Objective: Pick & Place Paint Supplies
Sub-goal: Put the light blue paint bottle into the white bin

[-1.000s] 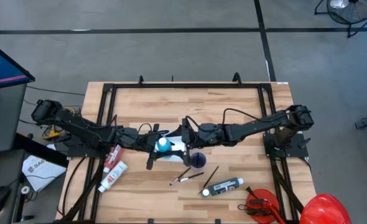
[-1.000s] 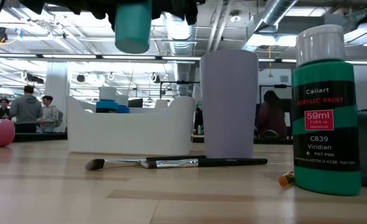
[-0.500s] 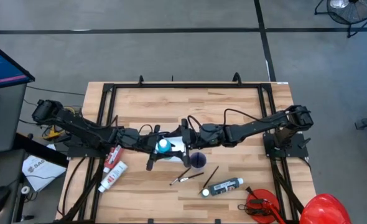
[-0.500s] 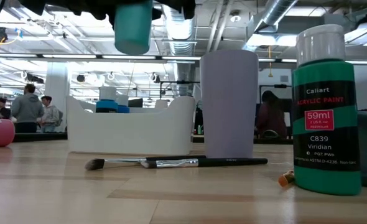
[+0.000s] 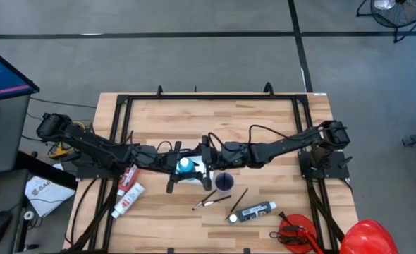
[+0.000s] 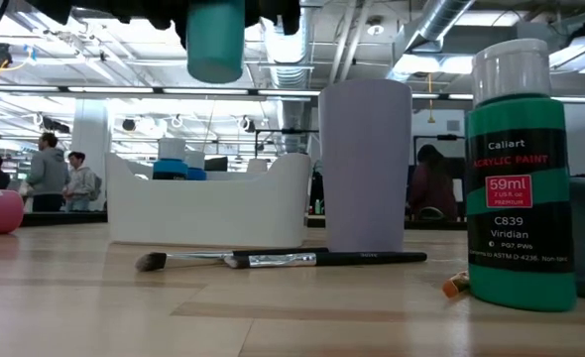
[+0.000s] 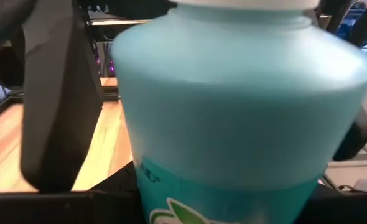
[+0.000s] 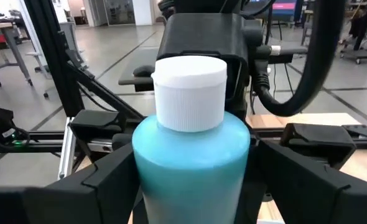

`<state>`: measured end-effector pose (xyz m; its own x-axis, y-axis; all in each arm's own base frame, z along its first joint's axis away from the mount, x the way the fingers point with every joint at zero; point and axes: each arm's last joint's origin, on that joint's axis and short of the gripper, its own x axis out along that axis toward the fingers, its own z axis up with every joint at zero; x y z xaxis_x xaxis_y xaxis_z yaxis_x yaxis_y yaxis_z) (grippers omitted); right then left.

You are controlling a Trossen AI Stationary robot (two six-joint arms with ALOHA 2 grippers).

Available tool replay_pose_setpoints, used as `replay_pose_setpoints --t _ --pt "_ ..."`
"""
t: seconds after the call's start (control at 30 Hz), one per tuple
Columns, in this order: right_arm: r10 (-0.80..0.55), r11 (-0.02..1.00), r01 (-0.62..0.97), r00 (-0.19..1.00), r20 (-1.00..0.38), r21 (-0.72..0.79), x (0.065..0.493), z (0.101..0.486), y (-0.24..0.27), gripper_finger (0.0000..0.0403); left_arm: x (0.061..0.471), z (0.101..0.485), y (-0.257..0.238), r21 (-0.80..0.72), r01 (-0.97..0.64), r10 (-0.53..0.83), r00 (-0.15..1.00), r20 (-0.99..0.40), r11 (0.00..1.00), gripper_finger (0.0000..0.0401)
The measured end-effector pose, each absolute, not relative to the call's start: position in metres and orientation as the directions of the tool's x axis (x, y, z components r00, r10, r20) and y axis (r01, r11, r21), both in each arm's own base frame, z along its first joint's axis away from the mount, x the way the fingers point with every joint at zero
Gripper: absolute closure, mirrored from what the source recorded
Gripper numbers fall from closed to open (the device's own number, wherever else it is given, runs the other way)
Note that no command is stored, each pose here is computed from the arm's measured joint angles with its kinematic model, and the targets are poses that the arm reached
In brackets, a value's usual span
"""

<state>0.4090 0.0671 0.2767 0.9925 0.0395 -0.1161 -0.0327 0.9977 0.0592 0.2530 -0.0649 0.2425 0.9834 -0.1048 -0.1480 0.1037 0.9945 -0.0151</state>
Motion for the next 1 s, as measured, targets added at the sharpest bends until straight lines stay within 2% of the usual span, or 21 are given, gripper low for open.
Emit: replay_pose_setpoints --t 0.33,1.0 --pt "0.072 0.996 -0.066 0.992 -0.106 0.059 0.4135 0.2756 0.0610 0.0101 0.2551 0.2404 -0.0652 -0.015 0.111 -0.112 0.982 -0.150 0.994 0.0229" --pt "0.089 0.992 -0.071 0.978 -0.190 0.100 0.4126 0.2686 0.0579 0.0101 0.2552 0.2374 -0.0645 -0.025 0.129 -0.132 0.975 -0.179 0.991 0.0229"
